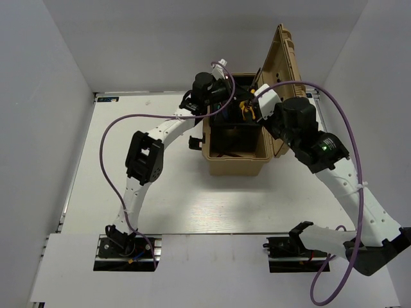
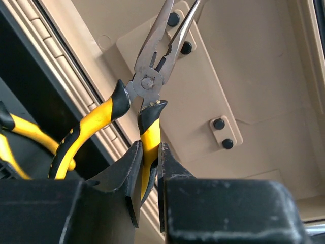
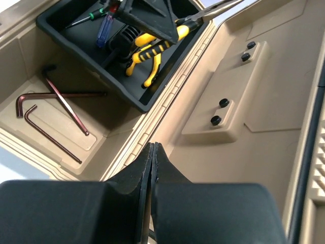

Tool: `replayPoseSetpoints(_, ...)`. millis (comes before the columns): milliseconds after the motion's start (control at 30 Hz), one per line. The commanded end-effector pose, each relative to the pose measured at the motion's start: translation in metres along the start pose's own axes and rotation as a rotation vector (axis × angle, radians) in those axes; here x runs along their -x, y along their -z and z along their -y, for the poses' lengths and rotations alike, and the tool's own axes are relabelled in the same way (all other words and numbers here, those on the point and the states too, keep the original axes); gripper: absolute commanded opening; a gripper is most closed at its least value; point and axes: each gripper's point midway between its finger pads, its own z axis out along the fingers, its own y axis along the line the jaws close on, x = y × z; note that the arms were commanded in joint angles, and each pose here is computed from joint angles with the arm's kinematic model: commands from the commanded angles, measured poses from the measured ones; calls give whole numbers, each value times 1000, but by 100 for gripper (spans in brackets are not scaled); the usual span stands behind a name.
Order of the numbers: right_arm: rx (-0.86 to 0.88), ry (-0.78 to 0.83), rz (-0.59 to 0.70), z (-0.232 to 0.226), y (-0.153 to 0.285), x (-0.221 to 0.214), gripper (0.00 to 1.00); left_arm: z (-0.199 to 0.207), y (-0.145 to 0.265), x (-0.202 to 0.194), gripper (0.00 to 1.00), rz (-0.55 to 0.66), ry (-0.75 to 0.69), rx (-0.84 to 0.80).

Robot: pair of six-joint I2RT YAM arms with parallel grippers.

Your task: Sort the tools into containers

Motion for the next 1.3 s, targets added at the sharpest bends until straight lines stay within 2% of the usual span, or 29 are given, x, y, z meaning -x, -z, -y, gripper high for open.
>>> replayPoseSetpoints(0, -29, -24, 37, 7, 6, 5, 0, 57, 3, 37, 0, 105, -35, -136)
replayPoseSetpoints(267, -23, -23, 31, 4, 10, -2, 0, 20, -6, 35, 0, 142, 68, -35)
replayPoseSetpoints(500, -30, -25, 38, 6, 13, -2, 0, -12, -9, 24, 0, 123, 144, 81)
replayPoseSetpoints(767, -18, -29, 39, 3, 13, -2, 0, -26, -9, 17, 0, 108, 169, 125)
replayPoseSetpoints(833, -19, -31, 40, 4, 14, -2, 0, -35, -10, 12, 8, 97, 183, 146)
replayPoseSetpoints(867, -21, -32, 37, 4, 14, -3, 0, -35, -10, 12, 15, 97, 183, 146)
replayPoseSetpoints(900, -18, -34, 39, 4, 13, -2, 0, -32, -10, 14, 28, 96, 184, 147)
replayPoseSetpoints(1033, -14, -34, 39, 3, 15, -2, 0, -36, -12, 12, 49, 81, 192, 155)
replayPoseSetpoints(1267, 11, -51, 48, 0, 17, -1, 0, -35, -9, 17, 57, 79, 184, 157)
